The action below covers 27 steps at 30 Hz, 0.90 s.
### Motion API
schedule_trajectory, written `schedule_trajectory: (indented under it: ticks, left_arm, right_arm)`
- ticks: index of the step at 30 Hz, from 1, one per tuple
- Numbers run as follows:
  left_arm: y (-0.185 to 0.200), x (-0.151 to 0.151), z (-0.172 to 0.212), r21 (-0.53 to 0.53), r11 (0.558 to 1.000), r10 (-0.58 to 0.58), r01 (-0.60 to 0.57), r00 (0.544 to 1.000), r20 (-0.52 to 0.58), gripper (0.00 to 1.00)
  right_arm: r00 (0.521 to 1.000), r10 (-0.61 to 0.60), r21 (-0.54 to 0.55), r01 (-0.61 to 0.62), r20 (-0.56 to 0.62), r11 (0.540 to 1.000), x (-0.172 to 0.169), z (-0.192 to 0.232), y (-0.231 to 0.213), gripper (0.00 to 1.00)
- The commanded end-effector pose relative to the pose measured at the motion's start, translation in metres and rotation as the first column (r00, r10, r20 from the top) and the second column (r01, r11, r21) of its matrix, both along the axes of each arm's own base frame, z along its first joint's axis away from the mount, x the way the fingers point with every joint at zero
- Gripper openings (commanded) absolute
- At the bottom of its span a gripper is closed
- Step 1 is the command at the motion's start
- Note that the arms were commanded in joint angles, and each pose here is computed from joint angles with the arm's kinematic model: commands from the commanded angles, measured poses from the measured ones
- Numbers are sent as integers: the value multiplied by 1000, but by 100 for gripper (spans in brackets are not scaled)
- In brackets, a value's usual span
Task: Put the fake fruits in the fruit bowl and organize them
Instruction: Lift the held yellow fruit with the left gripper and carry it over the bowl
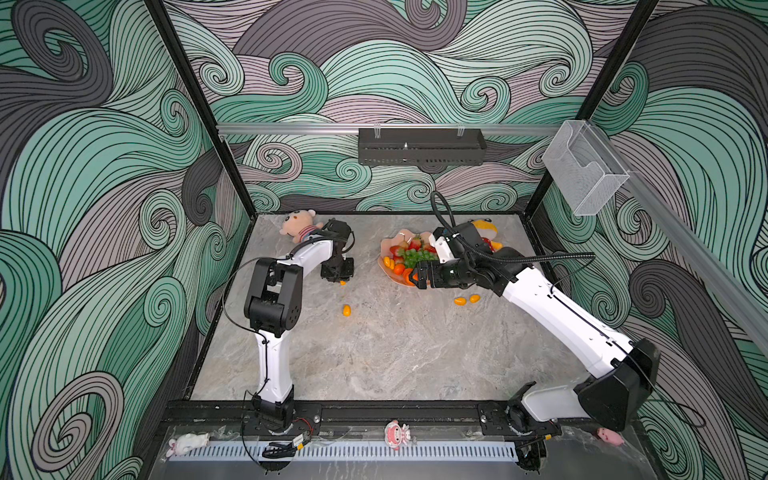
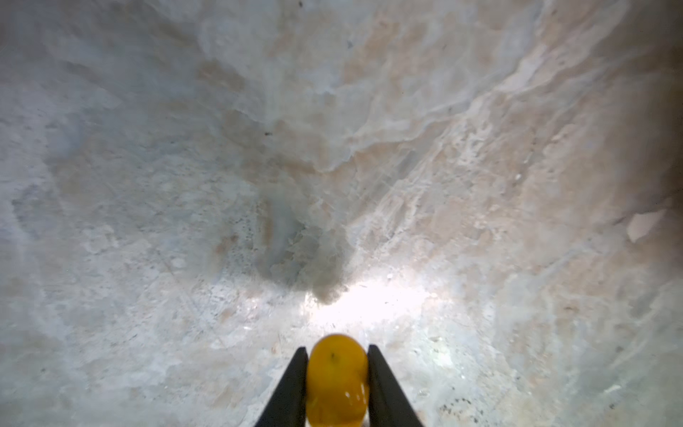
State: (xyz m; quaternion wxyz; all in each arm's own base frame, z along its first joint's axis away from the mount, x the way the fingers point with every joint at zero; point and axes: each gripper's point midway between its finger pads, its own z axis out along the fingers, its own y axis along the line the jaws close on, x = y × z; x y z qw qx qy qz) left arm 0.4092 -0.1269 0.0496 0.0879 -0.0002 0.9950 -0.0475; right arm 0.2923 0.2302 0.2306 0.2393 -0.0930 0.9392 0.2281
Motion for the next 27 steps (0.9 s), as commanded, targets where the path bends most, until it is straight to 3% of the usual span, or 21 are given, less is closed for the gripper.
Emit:
schedule_trajectory:
  ticks: [1, 14, 27]
  left_arm:
    - [-10, -2, 26, -38, 999, -12, 13, 1000, 28, 29]
    - [-55, 0, 65, -78, 990, -110, 118, 989, 100, 29]
    - [-125, 15, 91, -119, 963, -222, 243, 961, 165, 29]
  right_arm:
    - [999, -36, 40, 37, -15, 999, 3, 0, -10, 99]
    - [993, -108, 61, 110, -42, 992, 5, -11, -36, 99]
    - [981, -185, 83, 189, -53, 978, 14, -18, -65, 99]
